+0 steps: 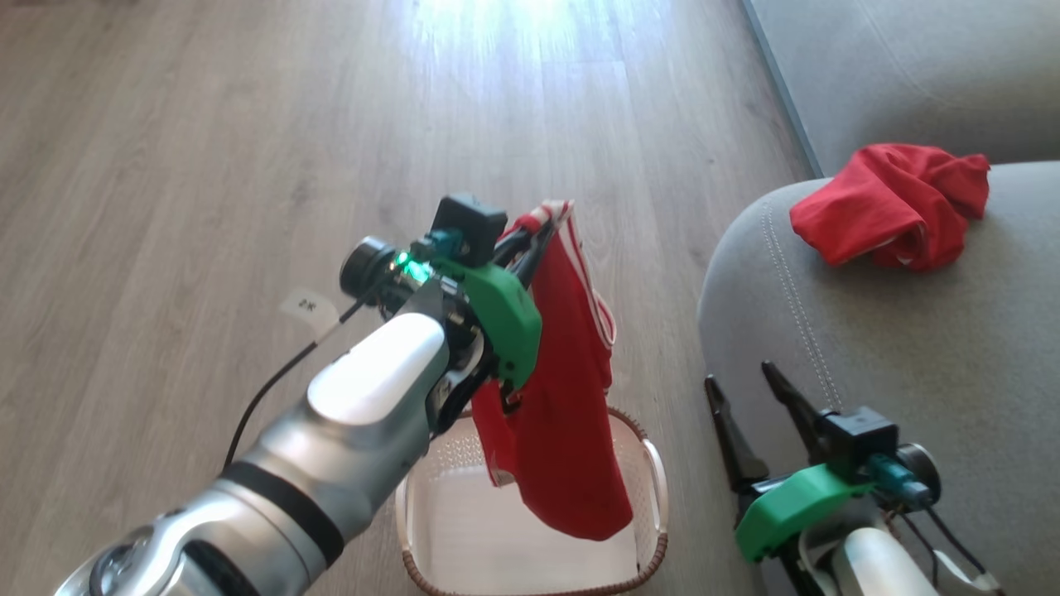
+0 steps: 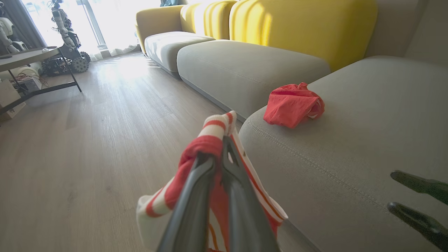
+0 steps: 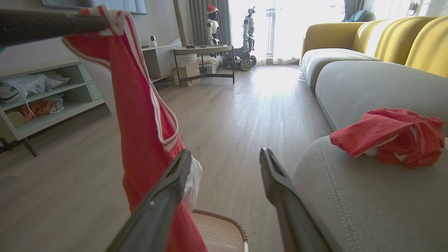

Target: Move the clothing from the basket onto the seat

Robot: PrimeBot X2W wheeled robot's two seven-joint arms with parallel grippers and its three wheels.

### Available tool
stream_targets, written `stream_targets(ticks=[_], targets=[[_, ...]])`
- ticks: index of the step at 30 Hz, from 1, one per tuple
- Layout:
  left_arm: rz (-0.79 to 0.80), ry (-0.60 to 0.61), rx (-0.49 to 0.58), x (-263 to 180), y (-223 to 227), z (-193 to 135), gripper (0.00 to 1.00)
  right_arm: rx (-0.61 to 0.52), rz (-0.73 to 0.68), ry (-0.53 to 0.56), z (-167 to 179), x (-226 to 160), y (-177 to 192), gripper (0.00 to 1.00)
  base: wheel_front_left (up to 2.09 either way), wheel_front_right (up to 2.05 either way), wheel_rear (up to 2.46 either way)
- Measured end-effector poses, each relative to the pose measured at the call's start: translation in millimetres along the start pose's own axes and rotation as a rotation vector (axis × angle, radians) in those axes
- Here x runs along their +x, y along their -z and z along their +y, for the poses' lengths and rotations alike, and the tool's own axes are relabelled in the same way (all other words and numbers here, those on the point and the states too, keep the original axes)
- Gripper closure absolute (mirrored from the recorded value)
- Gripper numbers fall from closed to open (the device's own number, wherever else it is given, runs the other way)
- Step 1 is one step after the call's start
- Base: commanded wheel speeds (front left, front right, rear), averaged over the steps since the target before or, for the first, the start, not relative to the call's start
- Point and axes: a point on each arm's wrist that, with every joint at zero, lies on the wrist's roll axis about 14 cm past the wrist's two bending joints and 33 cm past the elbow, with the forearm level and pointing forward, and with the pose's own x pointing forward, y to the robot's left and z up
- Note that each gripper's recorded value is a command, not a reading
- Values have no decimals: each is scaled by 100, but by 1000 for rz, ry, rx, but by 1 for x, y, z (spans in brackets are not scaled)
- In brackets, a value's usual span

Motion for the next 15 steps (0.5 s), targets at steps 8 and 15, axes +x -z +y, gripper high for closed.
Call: stream_targets(ticks=[8, 15], targets=[[-68, 7, -2, -8, -31, -2, 100, -48, 3, -104, 29, 18, -4, 0, 0, 0, 0], [-108, 17, 11, -17, -50, -10, 100, -84, 25, -266, 79, 29, -2, 0, 0, 0, 0]])
